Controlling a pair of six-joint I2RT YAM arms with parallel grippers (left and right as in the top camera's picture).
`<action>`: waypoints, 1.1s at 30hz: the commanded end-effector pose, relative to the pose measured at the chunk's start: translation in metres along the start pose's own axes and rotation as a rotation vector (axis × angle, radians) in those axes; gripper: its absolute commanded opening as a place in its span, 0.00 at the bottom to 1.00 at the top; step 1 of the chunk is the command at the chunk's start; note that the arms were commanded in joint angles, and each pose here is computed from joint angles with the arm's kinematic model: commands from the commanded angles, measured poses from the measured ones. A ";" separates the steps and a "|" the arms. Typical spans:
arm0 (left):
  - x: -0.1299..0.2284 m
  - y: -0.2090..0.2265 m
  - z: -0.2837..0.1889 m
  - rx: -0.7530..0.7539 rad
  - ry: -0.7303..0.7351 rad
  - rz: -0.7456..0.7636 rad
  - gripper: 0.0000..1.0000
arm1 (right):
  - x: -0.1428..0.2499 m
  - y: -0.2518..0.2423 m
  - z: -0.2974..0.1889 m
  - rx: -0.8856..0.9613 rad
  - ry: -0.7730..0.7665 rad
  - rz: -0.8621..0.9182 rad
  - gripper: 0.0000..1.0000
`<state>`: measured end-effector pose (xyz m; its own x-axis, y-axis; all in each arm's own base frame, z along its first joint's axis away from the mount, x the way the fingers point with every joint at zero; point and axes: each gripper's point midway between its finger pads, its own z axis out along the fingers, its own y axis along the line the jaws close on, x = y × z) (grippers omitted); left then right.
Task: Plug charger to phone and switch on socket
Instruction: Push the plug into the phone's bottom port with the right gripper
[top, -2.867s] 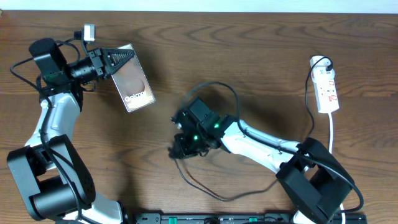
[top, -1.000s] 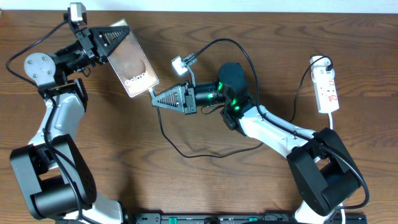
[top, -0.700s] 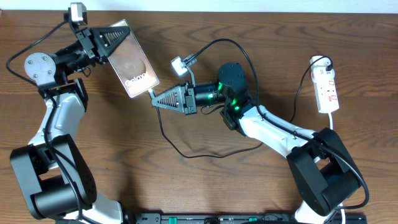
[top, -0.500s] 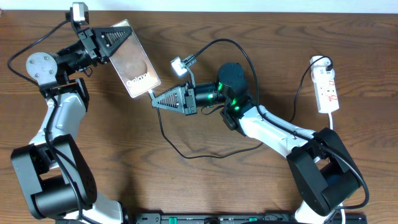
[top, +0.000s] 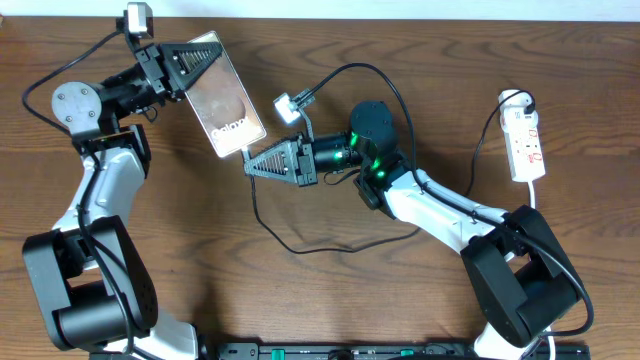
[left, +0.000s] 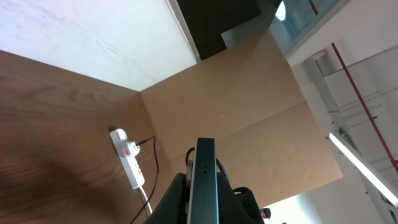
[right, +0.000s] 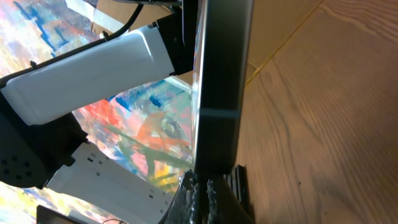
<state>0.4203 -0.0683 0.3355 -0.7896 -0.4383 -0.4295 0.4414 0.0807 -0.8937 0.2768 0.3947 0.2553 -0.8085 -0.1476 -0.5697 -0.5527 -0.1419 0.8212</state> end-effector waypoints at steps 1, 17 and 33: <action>0.004 -0.014 0.005 0.014 0.033 0.051 0.07 | -0.005 -0.005 0.001 0.018 -0.029 -0.015 0.01; 0.031 -0.009 0.002 -0.006 0.195 0.071 0.07 | -0.003 -0.012 0.000 0.043 -0.029 -0.004 0.01; 0.029 -0.010 0.002 -0.005 0.183 0.070 0.07 | -0.019 -0.021 -0.002 0.100 -0.120 -0.008 0.01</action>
<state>0.4083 -0.0752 0.3271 -0.8132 -0.3510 -0.4642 0.4606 0.0993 -0.8820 0.2729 0.3981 0.2464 -0.8172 -0.1681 -0.5513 -0.5375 -0.1231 0.8342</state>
